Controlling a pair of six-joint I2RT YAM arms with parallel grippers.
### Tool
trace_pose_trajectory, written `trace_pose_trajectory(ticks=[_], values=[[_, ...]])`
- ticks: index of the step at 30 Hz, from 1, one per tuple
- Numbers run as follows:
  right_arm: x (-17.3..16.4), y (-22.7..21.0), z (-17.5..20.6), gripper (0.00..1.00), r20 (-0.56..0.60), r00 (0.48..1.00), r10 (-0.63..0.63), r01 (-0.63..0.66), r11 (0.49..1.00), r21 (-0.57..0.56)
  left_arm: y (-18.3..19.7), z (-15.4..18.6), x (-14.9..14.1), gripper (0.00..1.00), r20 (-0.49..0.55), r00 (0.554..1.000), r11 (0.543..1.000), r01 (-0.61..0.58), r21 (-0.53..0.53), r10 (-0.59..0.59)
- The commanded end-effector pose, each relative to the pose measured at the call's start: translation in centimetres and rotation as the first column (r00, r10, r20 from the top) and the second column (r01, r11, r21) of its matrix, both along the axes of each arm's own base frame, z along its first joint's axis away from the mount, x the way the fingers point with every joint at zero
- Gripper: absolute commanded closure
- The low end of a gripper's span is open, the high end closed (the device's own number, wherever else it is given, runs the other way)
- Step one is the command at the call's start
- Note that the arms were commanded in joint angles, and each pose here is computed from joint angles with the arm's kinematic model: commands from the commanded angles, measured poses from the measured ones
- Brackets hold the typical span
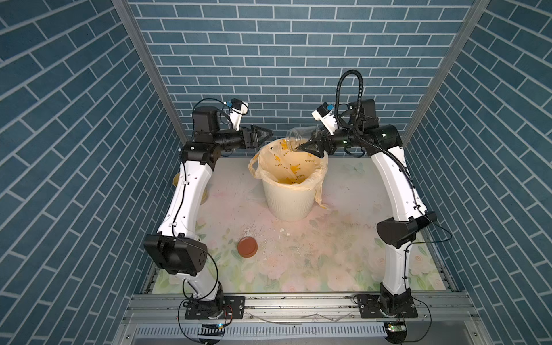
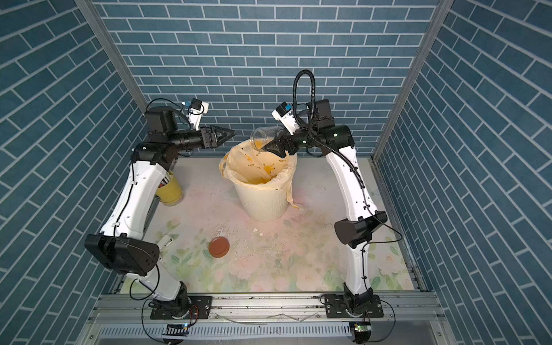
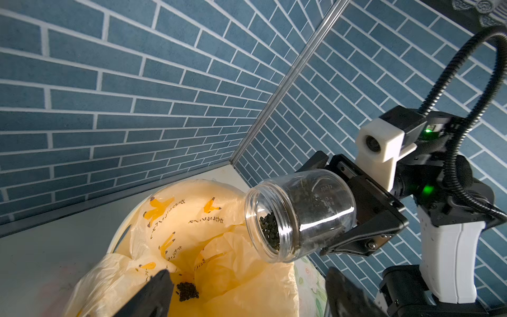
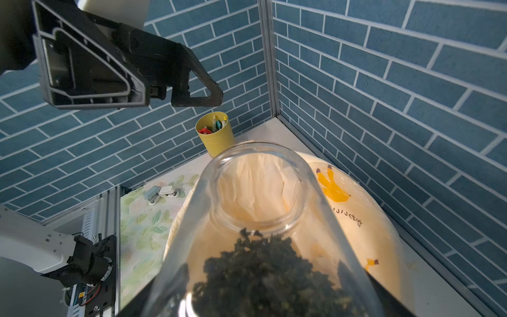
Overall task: Empty moldy tea leaves from jars
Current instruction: Pour the moldy tea leaves from the jar into the trash bin.
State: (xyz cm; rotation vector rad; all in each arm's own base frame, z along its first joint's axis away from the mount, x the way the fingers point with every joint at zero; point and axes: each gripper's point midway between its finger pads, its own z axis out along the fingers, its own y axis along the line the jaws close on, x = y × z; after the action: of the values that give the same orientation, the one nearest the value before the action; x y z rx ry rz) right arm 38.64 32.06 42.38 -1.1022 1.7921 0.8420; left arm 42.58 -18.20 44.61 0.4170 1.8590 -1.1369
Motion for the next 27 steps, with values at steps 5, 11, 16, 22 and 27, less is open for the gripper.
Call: trace_pose_trajectory(ticks=[5,11,16,22,27], values=[[-0.2,0.0,0.4,1.0,0.073,0.996,-0.055,0.06,0.996,-0.067,-0.8,-1.5,-0.3,0.11,0.002,0.998,0.99,-0.057,0.133,0.057],[1.2,0.0,-1.5,1.0,0.039,0.989,-0.141,0.145,0.982,-0.118,-1.7,-2.4,0.2,0.11,0.038,0.992,0.946,-0.128,0.298,0.123],[1.4,0.3,-3.2,1.0,-0.011,0.989,-0.151,0.147,0.978,-0.148,-1.5,-2.6,0.4,0.12,0.033,0.99,0.942,-0.141,0.303,0.137],[1.1,0.4,-2.8,1.0,-0.001,0.99,-0.141,0.139,0.981,-0.137,-1.4,-2.6,0.1,0.12,0.034,0.99,0.939,-0.141,0.312,0.138],[1.2,1.3,-5.0,1.0,-0.012,0.992,-0.124,0.119,0.973,-0.197,-1.2,-2.8,0.0,0.13,0.042,0.989,0.933,-0.146,0.329,0.14]])
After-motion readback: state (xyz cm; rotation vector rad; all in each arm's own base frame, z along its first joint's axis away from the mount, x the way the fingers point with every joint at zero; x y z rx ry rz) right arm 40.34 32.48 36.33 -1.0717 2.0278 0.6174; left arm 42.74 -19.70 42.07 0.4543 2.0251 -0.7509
